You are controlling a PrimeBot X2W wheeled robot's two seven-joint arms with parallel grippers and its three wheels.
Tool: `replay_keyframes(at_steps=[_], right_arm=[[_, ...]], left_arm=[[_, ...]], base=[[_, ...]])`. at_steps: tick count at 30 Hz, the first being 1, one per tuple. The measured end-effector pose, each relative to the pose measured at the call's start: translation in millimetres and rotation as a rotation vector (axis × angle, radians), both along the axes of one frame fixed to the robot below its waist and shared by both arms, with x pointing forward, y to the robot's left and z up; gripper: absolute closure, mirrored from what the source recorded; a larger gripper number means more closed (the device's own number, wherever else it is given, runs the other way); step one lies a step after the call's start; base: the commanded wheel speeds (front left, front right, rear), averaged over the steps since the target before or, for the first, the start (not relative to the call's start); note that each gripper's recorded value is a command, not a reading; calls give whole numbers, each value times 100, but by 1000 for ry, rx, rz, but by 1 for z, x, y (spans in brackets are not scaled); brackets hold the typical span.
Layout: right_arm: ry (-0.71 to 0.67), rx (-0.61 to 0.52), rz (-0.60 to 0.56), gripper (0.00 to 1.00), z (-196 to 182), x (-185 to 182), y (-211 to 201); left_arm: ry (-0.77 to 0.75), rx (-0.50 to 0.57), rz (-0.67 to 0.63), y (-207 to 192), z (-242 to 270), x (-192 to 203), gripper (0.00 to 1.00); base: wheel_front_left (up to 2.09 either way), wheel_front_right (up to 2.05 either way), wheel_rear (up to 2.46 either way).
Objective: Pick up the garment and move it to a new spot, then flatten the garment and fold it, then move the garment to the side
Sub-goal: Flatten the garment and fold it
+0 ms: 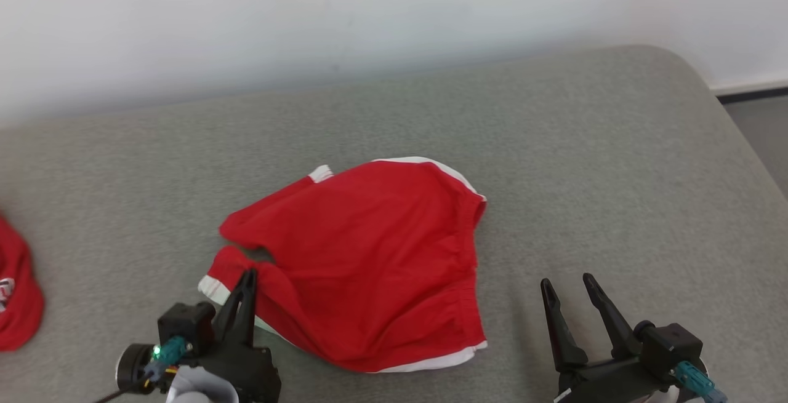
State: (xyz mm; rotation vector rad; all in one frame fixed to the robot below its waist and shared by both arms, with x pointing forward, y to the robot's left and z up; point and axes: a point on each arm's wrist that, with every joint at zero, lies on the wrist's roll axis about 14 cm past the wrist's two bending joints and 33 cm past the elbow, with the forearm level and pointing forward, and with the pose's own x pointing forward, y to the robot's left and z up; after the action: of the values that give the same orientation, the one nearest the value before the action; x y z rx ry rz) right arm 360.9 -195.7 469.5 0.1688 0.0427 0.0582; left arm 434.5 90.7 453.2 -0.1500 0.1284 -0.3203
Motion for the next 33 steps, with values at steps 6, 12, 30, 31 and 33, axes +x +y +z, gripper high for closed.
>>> replay_keyframes(at_steps=[6, 12, 30, 31, 33], right_arm=[[24, -3, -70, 0, -7, -8, -20], [51, -8, -103, 0, -15, -10, -30], [38, 15, 1, 0, -13, 1, 5], [39, 15, 1, 0, -14, 1, 5], [43, 13, -3, 0, -15, 0, 4]], left_arm=[[55, 15, -70, -27, -17, 22, 100], [84, 6, -88, -37, -27, 28, 0], [-76, 41, 181, 72, 17, 2, 0], [-59, 48, 184, 74, 11, -1, 0], [-31, 51, 182, 74, 2, -3, 0]], base=[[0, 0, 0], [0, 0, 0], [0, 0, 0], [0, 0, 0], [0, 0, 0]])
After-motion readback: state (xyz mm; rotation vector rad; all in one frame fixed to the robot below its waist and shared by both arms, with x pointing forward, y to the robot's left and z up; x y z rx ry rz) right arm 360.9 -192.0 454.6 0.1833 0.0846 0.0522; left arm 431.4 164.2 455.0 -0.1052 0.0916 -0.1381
